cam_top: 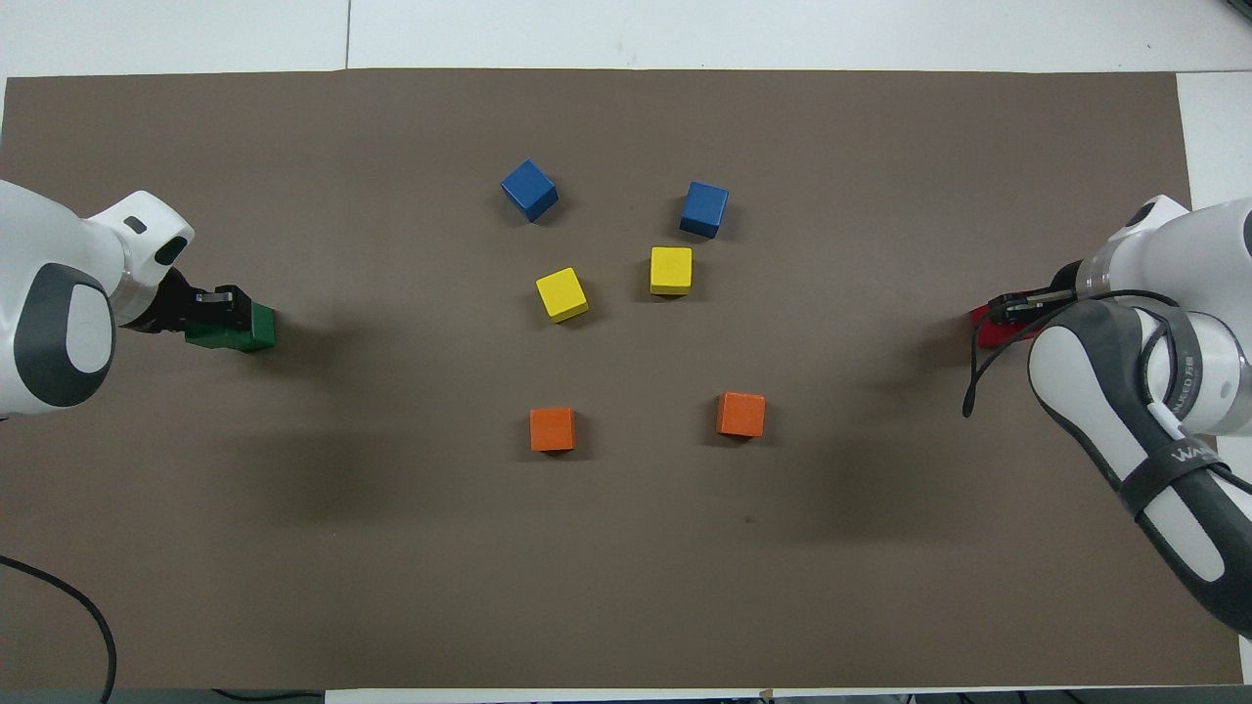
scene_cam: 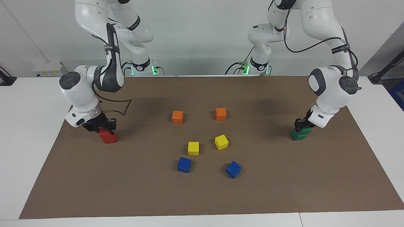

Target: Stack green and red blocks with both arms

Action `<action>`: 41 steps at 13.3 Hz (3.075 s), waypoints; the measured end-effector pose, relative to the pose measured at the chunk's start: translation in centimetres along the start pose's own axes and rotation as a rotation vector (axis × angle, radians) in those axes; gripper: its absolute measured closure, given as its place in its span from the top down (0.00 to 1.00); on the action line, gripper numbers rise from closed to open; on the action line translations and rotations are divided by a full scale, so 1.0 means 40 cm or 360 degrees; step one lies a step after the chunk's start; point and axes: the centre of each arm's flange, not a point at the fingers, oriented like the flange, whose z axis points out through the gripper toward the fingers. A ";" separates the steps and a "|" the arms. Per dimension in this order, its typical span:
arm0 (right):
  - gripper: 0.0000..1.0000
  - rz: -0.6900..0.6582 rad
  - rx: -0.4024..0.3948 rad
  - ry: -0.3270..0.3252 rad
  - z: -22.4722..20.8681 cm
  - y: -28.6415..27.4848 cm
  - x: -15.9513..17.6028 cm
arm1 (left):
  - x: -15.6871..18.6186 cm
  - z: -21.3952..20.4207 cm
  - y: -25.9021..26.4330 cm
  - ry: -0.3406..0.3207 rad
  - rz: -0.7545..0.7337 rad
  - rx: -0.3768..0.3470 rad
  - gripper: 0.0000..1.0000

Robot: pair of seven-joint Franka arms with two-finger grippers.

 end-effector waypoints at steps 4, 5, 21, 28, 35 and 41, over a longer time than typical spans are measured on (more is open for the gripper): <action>0.55 0.0002 0.0000 0.0000 0.000 0.001 0.000 | 0.000 0.000 0.000 0.0000 0.0007 0.0000 0.56; 0.55 0.0002 0.0000 0.0000 0.000 0.001 0.000 | 0.000 0.000 0.000 0.0000 0.0009 0.0000 0.56; 1.00 -0.0005 -0.0006 0.0086 -0.127 -0.013 0.022 | -0.094 -0.429 -0.036 0.0029 -0.0029 -0.0004 1.00; 1.00 -0.0026 0.0007 0.0037 -0.488 -0.053 -0.037 | -0.187 -0.492 -0.029 -0.0085 -0.0023 -0.0011 1.00; 1.00 -0.0016 0.0026 -0.0101 -0.601 -0.047 -0.065 | -0.187 -0.527 0.046 -0.0069 0.0070 -0.0003 1.00; 1.00 0.0003 0.0025 -0.0093 -0.643 -0.033 -0.078 | -0.188 -0.523 0.081 -0.0090 0.0112 0.0000 1.00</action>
